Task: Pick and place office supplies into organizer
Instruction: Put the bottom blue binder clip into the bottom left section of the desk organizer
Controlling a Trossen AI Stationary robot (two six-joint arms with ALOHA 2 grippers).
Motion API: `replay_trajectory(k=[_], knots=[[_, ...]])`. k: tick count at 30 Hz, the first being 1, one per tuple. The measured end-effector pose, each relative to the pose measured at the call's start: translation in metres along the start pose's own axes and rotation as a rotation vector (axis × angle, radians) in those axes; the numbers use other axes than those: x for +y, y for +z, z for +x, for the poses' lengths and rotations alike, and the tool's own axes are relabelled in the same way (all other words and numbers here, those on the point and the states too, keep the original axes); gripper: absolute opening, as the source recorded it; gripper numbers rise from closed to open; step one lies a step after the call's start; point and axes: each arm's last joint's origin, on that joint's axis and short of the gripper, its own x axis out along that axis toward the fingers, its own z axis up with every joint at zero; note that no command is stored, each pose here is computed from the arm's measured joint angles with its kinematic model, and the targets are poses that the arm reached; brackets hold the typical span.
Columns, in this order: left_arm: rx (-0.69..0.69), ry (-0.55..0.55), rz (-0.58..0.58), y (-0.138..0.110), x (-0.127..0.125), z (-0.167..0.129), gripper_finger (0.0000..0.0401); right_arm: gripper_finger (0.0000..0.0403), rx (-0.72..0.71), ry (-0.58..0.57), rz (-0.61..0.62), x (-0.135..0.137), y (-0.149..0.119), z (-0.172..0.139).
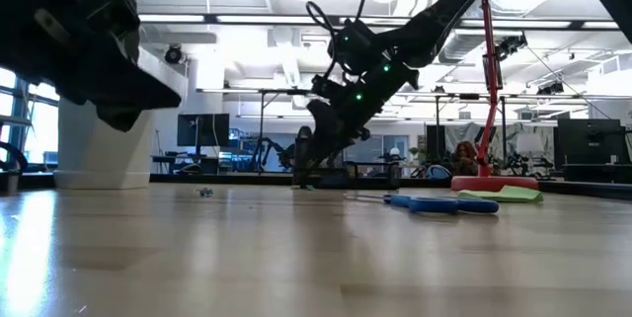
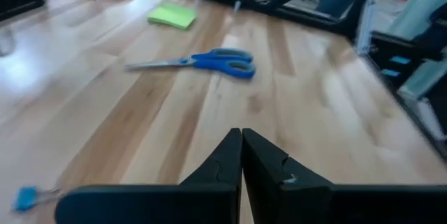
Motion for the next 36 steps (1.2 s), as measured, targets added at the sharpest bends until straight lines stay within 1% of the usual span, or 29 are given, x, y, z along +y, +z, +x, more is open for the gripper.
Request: replay_trajectory(k=[5,6,9,13,16,20,22,30,36], knots=[[0.001,0.031,0.001,-0.003,0.003,-0.001,0.0005,0.0121,0.043,0.049,0.063,-0.013,0.006,0.002],[0.001,0.035,0.002,-0.003,0.003,-0.001,0.0006,0.0121,0.072,0.046,0.068,-0.014,0.007,0.003],[-0.003,0.041,0.002,-0.003,0.003,-0.001,0.0009,0.0121,0.172,0.036,0.043,-0.012,0.008,0.010],[0.000,0.054,0.009,-0.004,0.004,-0.002,0.0009,0.0122,0.201,0.021,0.030,-0.007,0.021,0.016],[0.001,0.055,0.010,-0.004,0.004,-0.001,0.0008,0.0127,0.237,0.005,0.022,-0.005,0.022,0.023],[0.005,0.051,0.008,-0.004,0.004,-0.001,0.0009,0.0139,0.245,-0.086,0.060,-0.005,0.022,0.029],[0.009,0.042,0.005,-0.004,0.004,-0.001,0.0010,0.0148,0.262,-0.108,0.080,-0.006,0.019,0.032],[0.005,0.036,-0.002,-0.003,0.003,-0.001,0.0005,0.0183,0.257,-0.064,0.103,-0.004,0.019,0.032],[0.003,0.038,-0.003,-0.003,0.003,-0.001,0.0007,0.0180,0.257,-0.046,0.145,-0.004,0.019,0.032]])
